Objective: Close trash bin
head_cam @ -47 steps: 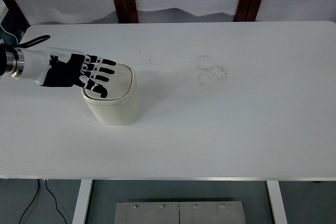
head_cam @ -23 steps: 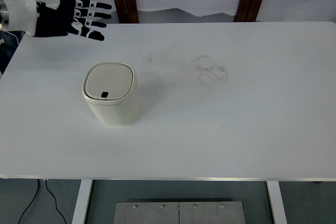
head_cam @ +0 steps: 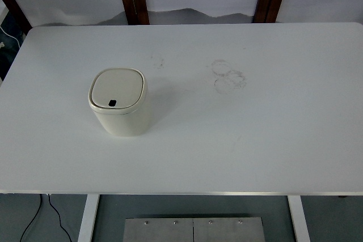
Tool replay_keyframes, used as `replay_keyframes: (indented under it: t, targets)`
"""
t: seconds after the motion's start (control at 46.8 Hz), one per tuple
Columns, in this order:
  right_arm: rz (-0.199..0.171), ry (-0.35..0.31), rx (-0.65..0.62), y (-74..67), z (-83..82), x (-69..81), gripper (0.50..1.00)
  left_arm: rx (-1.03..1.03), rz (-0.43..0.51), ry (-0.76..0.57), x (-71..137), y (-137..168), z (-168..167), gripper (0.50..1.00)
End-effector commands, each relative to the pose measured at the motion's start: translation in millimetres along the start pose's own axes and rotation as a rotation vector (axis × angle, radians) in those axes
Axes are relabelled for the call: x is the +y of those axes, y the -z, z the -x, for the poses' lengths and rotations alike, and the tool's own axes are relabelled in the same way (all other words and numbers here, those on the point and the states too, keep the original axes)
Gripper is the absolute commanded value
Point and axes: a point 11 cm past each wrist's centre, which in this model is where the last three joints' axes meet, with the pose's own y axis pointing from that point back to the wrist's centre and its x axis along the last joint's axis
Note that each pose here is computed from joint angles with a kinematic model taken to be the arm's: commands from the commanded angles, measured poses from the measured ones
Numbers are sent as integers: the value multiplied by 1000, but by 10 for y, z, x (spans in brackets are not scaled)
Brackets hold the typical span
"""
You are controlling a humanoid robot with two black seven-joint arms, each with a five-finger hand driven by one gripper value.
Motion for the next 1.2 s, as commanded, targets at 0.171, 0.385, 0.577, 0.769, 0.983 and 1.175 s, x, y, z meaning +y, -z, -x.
replay_keyframes:
  t: [0.171, 0.385, 0.577, 0.769, 0.983, 1.175]
  targets:
    - [-1, 1, 0, 2, 4, 0, 995, 152, 182, -95, 194, 209, -528, 1000]
    - [-1, 1, 0, 2, 4, 0, 995, 294, 193, -184, 462, 811, -969, 1000]
    - [-1, 1, -1, 2, 4, 0, 995, 384, 245, -261, 745, 1297, -1220, 1000]
    - [-1, 1, -1, 2, 4, 0, 995, 427, 294, -352, 1014, 1667, -1407, 1000]
    - [1, 2, -3, -6, 6, 0, 995, 519, 281, -430, 1110, 2164, -1448, 1000]
    - [4, 2, -7, -23, 9, -1, 995, 565, 234, -463, 1081, 2488, -1410, 1000]
